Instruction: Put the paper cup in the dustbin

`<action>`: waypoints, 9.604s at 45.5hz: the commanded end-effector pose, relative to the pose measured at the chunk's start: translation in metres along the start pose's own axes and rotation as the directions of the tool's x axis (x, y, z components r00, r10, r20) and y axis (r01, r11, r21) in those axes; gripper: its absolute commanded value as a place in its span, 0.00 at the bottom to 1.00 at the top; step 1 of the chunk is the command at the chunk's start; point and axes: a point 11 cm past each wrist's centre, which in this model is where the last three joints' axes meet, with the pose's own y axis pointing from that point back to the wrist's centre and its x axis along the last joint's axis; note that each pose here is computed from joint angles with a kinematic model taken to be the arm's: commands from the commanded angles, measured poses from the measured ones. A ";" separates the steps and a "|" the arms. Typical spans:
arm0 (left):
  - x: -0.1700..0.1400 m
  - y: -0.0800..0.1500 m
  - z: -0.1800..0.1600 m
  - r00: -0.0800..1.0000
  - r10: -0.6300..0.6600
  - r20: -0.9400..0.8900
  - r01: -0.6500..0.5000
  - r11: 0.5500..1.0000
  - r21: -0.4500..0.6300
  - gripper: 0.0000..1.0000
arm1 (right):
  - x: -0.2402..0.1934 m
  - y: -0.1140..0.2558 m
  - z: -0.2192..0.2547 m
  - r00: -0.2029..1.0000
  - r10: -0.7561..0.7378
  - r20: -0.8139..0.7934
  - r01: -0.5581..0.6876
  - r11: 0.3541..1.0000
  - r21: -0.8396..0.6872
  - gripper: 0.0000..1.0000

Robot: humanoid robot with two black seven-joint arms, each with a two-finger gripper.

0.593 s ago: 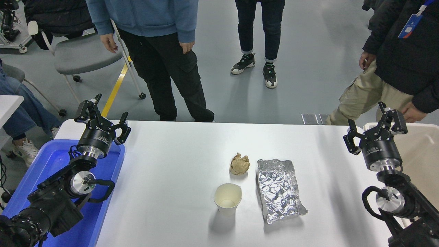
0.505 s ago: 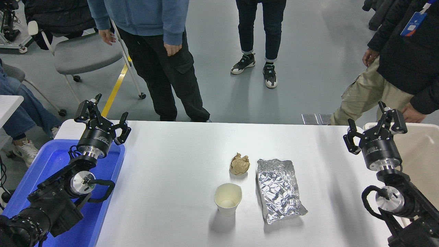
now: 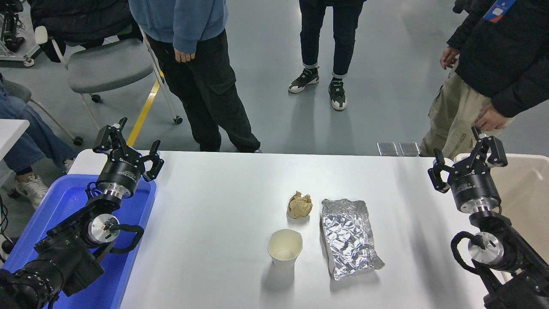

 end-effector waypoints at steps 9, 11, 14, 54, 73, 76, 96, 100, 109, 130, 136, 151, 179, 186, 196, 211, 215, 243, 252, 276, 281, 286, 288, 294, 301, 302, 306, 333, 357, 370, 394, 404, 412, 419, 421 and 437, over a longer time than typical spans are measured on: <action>0.000 0.000 0.000 1.000 0.000 0.000 0.000 1.000 -0.001 1.00 | 0.005 0.003 -0.002 1.000 -0.012 -0.027 0.012 1.000 -0.023 0.99; 0.000 0.000 0.000 1.000 0.001 0.001 -0.001 1.000 0.001 1.00 | 0.006 0.004 -0.001 1.000 -0.010 -0.023 0.009 0.999 -0.031 0.99; 0.000 0.000 0.000 1.000 0.000 -0.001 0.000 1.000 -0.001 1.00 | 0.008 0.003 0.001 1.000 0.006 0.008 -0.006 0.998 -0.058 0.99; 0.000 0.000 0.000 1.000 0.000 0.000 0.000 1.000 0.001 1.00 | -0.037 -0.005 -0.065 0.939 -0.282 -0.197 0.242 0.948 -0.205 0.99; 0.000 0.000 0.000 1.000 0.000 0.000 0.000 1.000 0.001 1.00 | -0.083 -0.005 -0.073 0.624 -0.524 -0.580 0.406 0.852 -0.332 0.99; 0.000 0.000 0.000 1.000 0.000 0.000 0.000 1.000 0.001 1.00 | -0.091 -0.006 -0.078 0.556 -0.553 -0.620 0.431 0.830 -0.354 0.99; 0.000 0.000 0.000 1.000 0.000 0.000 0.000 1.000 -0.001 1.00 | -0.179 0.011 -0.035 -0.054 -0.777 -0.627 0.533 0.508 -0.676 0.99; 0.000 0.000 0.000 1.000 0.000 0.000 0.000 1.000 0.001 1.00 | -0.193 0.017 -0.021 -0.191 -0.783 -0.592 0.513 0.434 -0.740 0.99; 0.000 0.000 0.000 1.000 0.001 0.001 -0.001 1.000 0.001 1.00 | -0.237 0.040 0.016 -0.442 -0.770 -0.461 0.468 0.240 -0.850 0.99; 0.000 0.000 0.000 1.000 0.000 0.000 0.000 1.000 0.001 1.00 | -0.257 0.055 0.090 -0.666 -0.690 -0.285 0.298 0.104 -0.949 0.99; 0.000 0.000 0.000 1.000 0.000 0.000 0.000 1.000 0.001 1.00 | -0.248 0.050 0.104 -0.722 -0.641 -0.260 0.240 0.121 -0.963 0.99; 0.000 0.000 0.000 1.000 0.000 0.000 0.000 1.000 0.001 1.00 | -0.235 0.059 0.131 -0.798 -0.573 -0.185 0.156 0.099 -0.983 0.99; 0.000 0.000 0.000 1.000 0.000 0.000 0.000 1.000 0.001 1.00 | -0.240 0.072 0.156 -0.797 -0.574 -0.188 0.172 0.082 -0.982 0.91; 0.000 0.000 0.000 1.000 0.000 0.000 0.000 1.000 0.001 1.00 | -0.242 0.068 0.154 -0.799 -0.566 -0.201 0.180 0.094 -0.979 0.70; 0.000 0.000 0.000 1.000 0.000 0.000 0.000 1.000 0.001 1.00 | -0.240 0.066 0.153 -0.808 -0.558 -0.187 0.162 0.095 -0.982 0.15; 0.000 0.000 0.000 1.000 0.000 0.000 0.000 1.000 0.001 1.00 | -0.238 0.066 0.152 -0.819 -0.548 -0.168 0.145 0.085 -0.986 0.00; 0.000 0.000 0.000 1.000 0.000 0.000 0.000 1.000 0.001 1.00 | -0.240 0.067 0.152 -0.819 -0.548 -0.169 0.149 0.081 -0.985 0.00; 0.000 0.000 0.000 1.000 0.000 0.000 0.000 1.000 0.001 1.00 | -0.328 0.030 0.047 -0.860 -0.468 -0.203 0.165 0.121 -0.979 0.00; 0.000 0.000 0.000 1.000 0.000 0.000 0.000 1.000 0.001 1.00 | -0.363 0.023 0.001 -0.878 -0.439 -0.191 0.138 0.152 -0.979 0.00; 0.000 0.000 0.000 1.000 0.000 0.000 0.000 1.000 0.001 1.00 | -0.375 0.012 -0.054 -0.890 -0.415 -0.190 0.103 0.224 -0.969 0.00; 0.000 0.000 0.000 1.000 0.001 0.001 -0.001 1.000 -0.001 1.00 | -0.361 0.003 -0.060 -0.878 -0.438 -0.195 0.090 0.249 -0.964 0.00; 0.000 0.000 0.000 1.000 0.001 0.001 -0.001 1.000 0.001 1.00 | -0.336 -0.013 -0.072 -0.856 -0.475 -0.203 0.062 0.296 -0.953 0.00; 0.000 0.000 0.000 1.000 0.000 0.000 0.000 1.000 0.001 1.00 | -0.323 -0.020 -0.079 -0.843 -0.495 -0.209 0.048 0.317 -0.947 0.00; 0.000 0.000 0.000 1.000 0.000 0.000 0.000 1.000 0.001 1.00 | -0.290 -0.038 -0.107 -0.796 -0.546 -0.262 0.041 0.383 -0.923 0.00; 0.000 0.000 0.000 1.000 0.001 0.001 -0.001 1.000 -0.001 1.00 | -0.242 -0.059 -0.134 -0.715 -0.610 -0.341 0.029 0.462 -0.887 0.00; 0.000 0.000 0.000 1.000 0.000 0.000 0.000 1.000 0.000 1.00 | -0.235 -0.061 -0.137 -0.707 -0.615 -0.348 0.022 0.473 -0.881 0.00; 0.000 0.000 0.000 1.000 0.000 0.000 0.000 1.000 0.001 1.00 | -0.205 -0.071 -0.149 -0.660 -0.646 -0.384 -0.002 0.513 -0.858 0.00; 0.000 0.000 0.000 1.000 0.000 0.000 0.000 1.000 0.001 1.00 | -0.015 -0.082 -0.203 -0.244 -0.671 -0.700 -0.127 0.737 -0.664 0.00; 0.000 0.000 0.000 1.000 0.000 0.000 0.000 1.000 0.001 1.00 | 0.135 -0.043 -0.218 0.127 -0.455 -0.881 -0.378 0.799 -0.467 0.00; 0.000 0.000 0.000 1.000 0.000 0.000 0.000 1.000 0.001 1.00 | 0.199 -0.003 -0.201 0.270 -0.266 -0.925 -0.492 0.788 -0.370 0.00; 0.000 0.000 0.000 1.000 0.000 0.000 0.000 1.000 -0.001 1.00 | 0.236 0.040 -0.124 0.340 -0.064 -0.938 -0.649 0.706 -0.284 0.00; 0.000 0.000 0.000 1.000 0.000 0.000 0.000 1.000 -0.001 1.00 | 0.247 0.061 -0.098 0.352 -0.004 -0.936 -0.693 0.672 -0.263 0.00; 0.000 0.000 0.000 1.000 0.000 -0.001 0.000 1.000 -0.002 1.00 | 0.242 0.062 -0.080 0.363 0.026 -0.932 -0.702 0.665 -0.255 0.00; 0.000 0.000 0.000 1.000 0.000 0.000 0.000 1.000 -0.001 1.00 | 0.242 0.063 -0.077 0.346 0.038 -0.937 -0.715 0.658 -0.237 0.00; 0.000 0.000 0.000 1.000 0.000 -0.001 0.000 1.000 -0.002 1.00 | 0.242 0.063 -0.075 0.348 0.039 -0.937 -0.718 0.654 -0.240 0.00; 0.000 0.000 0.000 1.000 0.000 -0.001 0.000 1.000 -0.002 1.00 | 0.239 0.059 -0.076 0.339 0.039 -0.940 -0.719 0.654 -0.233 0.72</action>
